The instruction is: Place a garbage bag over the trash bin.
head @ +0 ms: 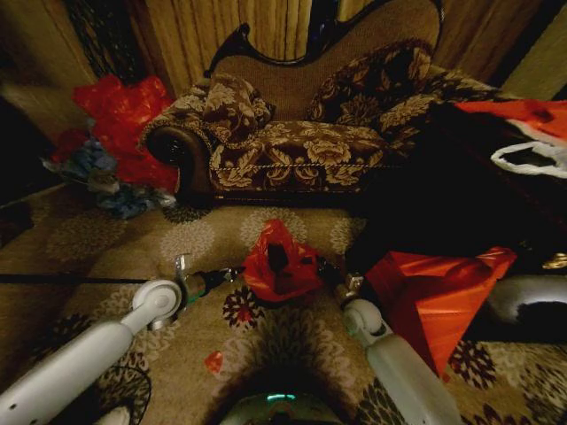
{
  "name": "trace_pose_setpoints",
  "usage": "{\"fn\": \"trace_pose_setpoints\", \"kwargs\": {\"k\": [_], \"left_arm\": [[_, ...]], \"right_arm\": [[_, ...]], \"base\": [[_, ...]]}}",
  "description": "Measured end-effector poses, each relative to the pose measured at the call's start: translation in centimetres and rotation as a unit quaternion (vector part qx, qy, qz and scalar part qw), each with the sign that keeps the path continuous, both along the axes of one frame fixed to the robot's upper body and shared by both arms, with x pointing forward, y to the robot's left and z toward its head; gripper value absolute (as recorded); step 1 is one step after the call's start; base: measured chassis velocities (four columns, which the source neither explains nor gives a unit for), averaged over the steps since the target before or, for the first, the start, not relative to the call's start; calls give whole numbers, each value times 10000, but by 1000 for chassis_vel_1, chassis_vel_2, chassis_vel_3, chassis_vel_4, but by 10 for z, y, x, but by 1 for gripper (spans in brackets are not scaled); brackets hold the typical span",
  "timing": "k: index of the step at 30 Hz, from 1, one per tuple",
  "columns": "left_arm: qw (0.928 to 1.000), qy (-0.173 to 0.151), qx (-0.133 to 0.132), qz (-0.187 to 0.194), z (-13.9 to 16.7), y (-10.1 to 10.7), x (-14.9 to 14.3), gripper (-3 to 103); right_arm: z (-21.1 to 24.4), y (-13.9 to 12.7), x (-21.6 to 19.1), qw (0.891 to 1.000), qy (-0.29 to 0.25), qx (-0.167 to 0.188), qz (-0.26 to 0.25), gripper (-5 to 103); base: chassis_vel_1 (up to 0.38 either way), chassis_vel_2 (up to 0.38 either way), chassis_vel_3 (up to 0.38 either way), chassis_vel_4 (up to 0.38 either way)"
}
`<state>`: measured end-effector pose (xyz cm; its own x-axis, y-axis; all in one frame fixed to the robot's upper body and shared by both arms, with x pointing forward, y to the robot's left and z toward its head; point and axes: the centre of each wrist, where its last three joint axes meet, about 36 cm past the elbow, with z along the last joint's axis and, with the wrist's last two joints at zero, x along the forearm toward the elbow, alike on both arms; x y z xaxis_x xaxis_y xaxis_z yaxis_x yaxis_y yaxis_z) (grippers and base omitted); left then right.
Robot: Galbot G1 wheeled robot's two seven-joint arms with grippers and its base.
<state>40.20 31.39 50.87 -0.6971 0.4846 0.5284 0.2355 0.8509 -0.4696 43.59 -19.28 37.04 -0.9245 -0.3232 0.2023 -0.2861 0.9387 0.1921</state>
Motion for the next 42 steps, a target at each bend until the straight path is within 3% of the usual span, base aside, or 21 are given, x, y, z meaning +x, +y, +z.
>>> {"fn": "trace_pose_setpoints", "kwargs": {"k": [5, 17, 26, 35, 42], "left_arm": [[9998, 68, 171, 125, -19, 12, -11, 0], [9989, 230, 191, 368, -63, 15, -6, 0], [9978, 63, 19, 665, -102, 0, 48, 0], [9964, 45, 66, 840, -133, -6, 66, 0], [9939, -153, -36, 1091, -135, -8, 83, 0]], "right_arm": [[-19, 23, -10, 9998, 168, 34, 92, 0], [-44, 21, -15, 9990, 417, -159, -19, 0], [-66, 20, -2, 9980, 515, -312, -167, 0], [-81, 22, 9, 9969, 600, -467, -191, 0], [-86, 25, 28, 9971, 517, -484, -279, 0]], "base": [[0, 0, 0, 0], [0, 0, 0, 0], [0, 0, 0, 0], [0, 0, 0, 0], [0, 0, 0, 0]]}}
